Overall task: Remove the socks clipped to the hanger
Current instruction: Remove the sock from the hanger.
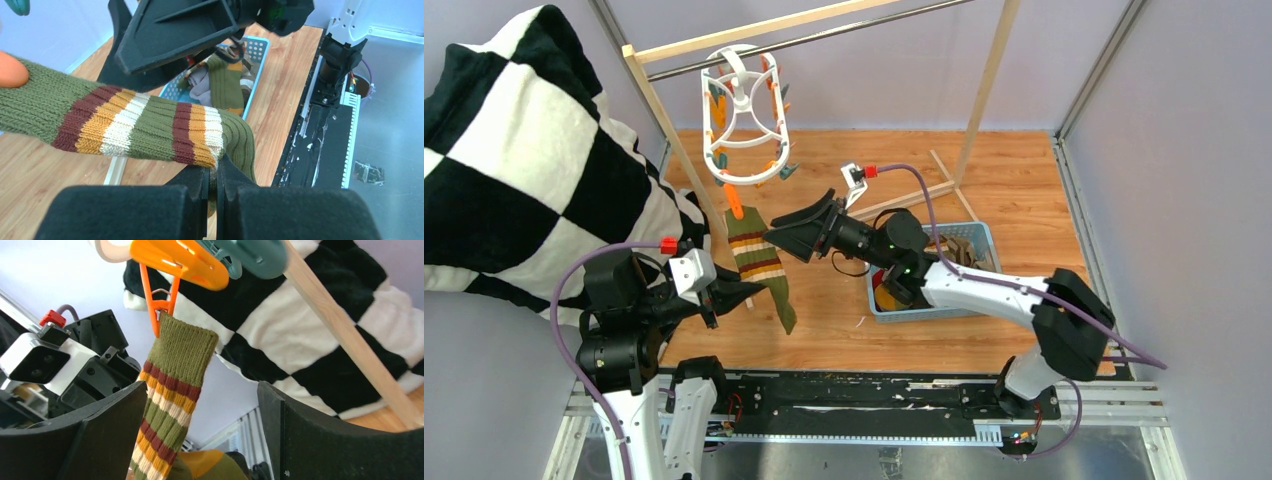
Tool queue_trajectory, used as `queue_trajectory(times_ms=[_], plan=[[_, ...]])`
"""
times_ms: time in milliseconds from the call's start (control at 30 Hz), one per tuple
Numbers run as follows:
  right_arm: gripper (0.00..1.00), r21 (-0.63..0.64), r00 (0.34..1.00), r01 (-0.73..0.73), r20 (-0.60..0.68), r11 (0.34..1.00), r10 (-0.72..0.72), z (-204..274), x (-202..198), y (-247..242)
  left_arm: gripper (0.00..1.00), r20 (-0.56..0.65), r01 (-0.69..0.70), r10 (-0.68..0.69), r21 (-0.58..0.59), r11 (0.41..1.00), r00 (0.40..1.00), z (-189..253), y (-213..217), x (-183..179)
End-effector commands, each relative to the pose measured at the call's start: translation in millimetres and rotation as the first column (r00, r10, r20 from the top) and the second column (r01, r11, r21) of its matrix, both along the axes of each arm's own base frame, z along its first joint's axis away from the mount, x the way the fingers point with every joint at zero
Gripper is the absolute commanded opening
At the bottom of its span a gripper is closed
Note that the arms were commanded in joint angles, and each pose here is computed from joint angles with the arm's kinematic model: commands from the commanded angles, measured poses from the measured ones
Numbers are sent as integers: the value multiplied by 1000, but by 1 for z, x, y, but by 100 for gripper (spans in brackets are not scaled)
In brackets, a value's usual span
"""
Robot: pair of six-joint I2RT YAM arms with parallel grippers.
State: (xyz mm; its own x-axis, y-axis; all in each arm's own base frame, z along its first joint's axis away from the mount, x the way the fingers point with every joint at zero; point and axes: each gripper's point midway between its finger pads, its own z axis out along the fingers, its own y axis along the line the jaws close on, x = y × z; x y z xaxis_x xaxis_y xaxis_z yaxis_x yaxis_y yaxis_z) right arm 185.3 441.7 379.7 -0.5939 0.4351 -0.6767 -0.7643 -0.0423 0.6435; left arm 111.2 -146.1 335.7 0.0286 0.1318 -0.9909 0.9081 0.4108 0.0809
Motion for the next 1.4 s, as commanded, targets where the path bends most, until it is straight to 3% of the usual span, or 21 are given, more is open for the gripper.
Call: queue_trajectory(times_ms=[0,133,367,767,1233,1367], plan=[[87,286,992,-124,25,950,122,58,-19,-3,0,30,26,-25,-5,1000,999,6,-3,-7],[87,393,982,-185,54,901,178,77,-20,2,0,32,20,-20,-3,1000,999,6,-3,-7],[86,429,974,-226,80,874,212,95,-17,15,0,34,19,-19,-2,1000,999,7,-3,-7],[68,479,951,-292,56,828,303,105,-16,25,0,43,8,-8,5,1000,999,9,-2,-7],[28,497,959,-256,24,829,282,112,-9,25,0,46,4,-4,5,1000,999,9,-2,-8],[6,497,966,-230,14,837,257,113,-4,27,0,41,7,-7,2,1000,999,9,-2,-9]])
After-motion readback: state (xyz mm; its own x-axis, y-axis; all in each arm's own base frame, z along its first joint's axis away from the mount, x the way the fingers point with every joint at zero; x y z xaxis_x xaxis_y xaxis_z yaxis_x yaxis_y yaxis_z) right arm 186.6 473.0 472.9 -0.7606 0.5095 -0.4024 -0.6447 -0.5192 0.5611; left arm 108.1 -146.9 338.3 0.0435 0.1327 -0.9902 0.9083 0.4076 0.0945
